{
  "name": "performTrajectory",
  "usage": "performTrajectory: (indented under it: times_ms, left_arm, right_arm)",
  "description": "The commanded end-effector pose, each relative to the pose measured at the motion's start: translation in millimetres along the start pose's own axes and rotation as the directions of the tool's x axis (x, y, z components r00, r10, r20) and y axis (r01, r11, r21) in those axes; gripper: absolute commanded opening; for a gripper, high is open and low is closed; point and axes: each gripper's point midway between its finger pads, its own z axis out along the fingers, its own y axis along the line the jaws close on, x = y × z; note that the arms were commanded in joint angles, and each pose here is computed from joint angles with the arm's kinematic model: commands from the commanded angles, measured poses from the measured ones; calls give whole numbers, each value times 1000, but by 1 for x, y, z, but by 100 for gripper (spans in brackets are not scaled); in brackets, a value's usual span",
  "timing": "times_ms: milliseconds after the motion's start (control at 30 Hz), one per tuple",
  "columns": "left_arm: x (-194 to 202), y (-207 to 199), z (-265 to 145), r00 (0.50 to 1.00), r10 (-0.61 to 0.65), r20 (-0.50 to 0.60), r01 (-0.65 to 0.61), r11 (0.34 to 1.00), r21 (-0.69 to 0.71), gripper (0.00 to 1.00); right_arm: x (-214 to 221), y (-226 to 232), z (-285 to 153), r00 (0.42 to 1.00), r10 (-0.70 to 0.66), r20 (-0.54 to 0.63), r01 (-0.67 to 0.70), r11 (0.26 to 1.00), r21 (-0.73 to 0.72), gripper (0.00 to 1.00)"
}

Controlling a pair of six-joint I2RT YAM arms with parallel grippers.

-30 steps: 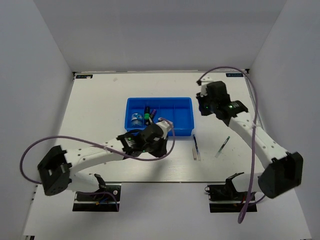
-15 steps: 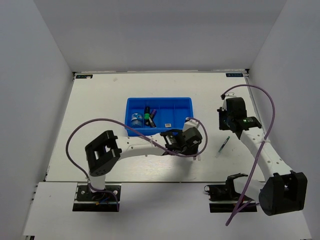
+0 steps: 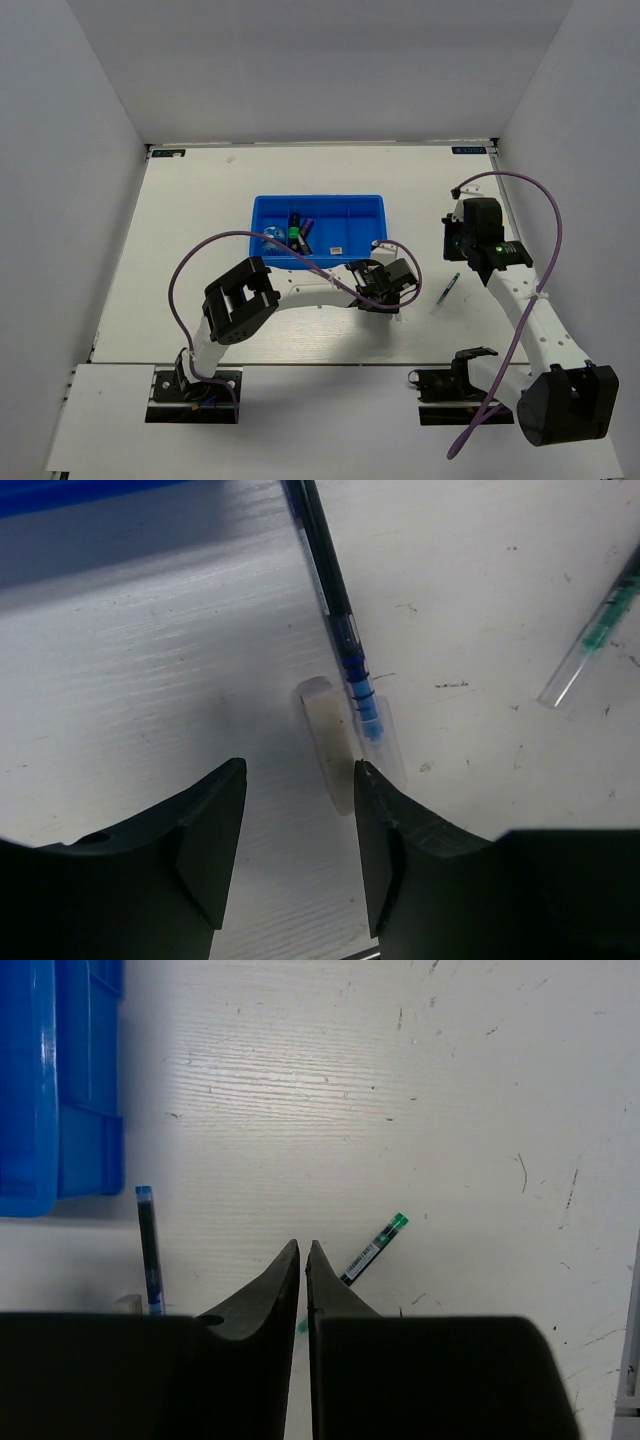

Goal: Sort the stationery into containers
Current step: Grab a piece of stationery with the left arm

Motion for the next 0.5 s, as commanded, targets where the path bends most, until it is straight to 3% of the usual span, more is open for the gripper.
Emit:
performTrajectory:
  times_ms: [0,467]
  left_arm:
    - [-12,-9,-7,999,-41,28,41,999,2,58]
    - [2,-4,13,999,-47,-14,46,998,-47,52]
  right_arm:
    - [-8,3,-4,999,13,46,-11,1000,-27,9]
    - [-7,3,-5,999,23,48,-21,999,-39,9]
